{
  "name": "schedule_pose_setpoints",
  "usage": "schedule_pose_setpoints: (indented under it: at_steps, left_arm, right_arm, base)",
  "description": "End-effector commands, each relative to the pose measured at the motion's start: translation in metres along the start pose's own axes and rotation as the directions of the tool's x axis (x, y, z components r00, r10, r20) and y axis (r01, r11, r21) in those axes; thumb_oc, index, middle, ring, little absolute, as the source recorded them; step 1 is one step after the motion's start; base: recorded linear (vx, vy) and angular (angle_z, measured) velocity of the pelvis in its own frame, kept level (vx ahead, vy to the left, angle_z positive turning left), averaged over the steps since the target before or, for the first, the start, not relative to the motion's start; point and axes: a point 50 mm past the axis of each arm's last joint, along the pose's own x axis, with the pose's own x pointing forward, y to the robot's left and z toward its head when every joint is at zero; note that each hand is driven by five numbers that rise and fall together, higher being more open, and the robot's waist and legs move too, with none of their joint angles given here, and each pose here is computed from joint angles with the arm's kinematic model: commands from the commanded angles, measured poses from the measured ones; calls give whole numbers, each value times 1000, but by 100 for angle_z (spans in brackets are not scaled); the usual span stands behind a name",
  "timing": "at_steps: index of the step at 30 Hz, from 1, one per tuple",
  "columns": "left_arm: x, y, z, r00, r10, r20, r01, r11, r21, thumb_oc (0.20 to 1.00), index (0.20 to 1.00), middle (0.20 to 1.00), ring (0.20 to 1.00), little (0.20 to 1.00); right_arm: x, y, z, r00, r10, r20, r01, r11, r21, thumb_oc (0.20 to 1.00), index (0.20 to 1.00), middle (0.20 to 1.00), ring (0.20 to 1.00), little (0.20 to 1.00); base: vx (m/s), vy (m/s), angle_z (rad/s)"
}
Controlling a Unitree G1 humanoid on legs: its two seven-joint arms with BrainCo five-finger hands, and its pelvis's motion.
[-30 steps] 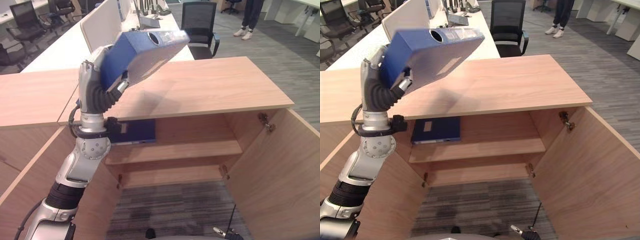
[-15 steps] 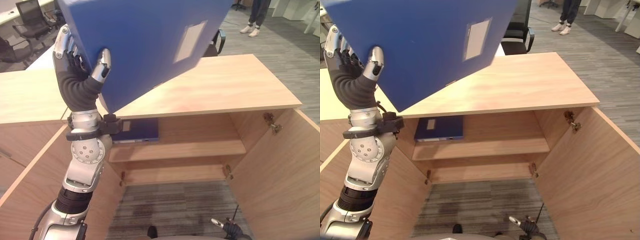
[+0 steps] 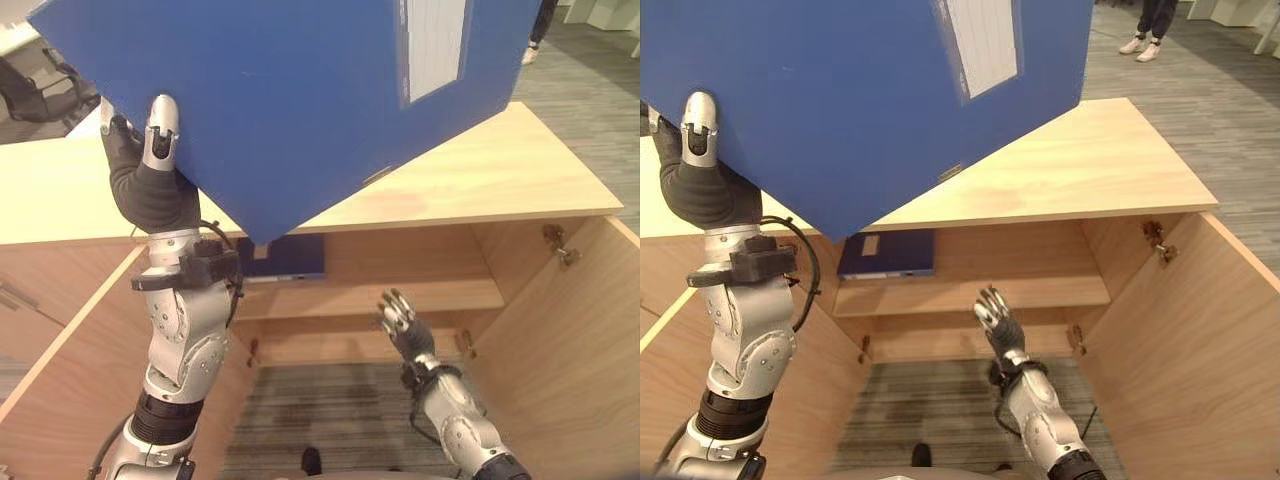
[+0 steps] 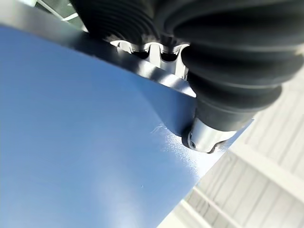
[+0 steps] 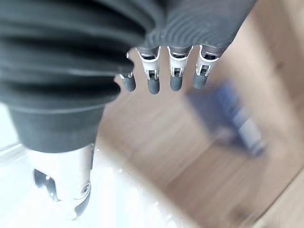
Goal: Put the empty folder in the office cabinet
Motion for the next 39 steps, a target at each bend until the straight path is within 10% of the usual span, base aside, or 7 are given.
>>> schedule_pose_setpoints:
  at_steps: [1,21,39]
  left_arm:
    - [5,-5,9,998,-42,55,47,995,-90,200,200,200,200,200]
    - [-30,20,-17,983,94,-160,-113,987,-111,200,200,200,200,200]
    - [-50,21,-44,946,88,-312,-123,988,-97,200,200,200,200,200]
  right_arm:
    - [13,28,28,979,130,158,-144,986,79,1000,1000,1000,1000,1000]
    - [15,87,82,855,346,386,-416,903,112,1000,1000,1000,1000,1000]
    - [20,64,60,925,213,314,-273,949,160,1000,1000,1000,1000,1000]
  base:
    - [0,0,0]
    - [0,0,0]
    - [-8,0,0]
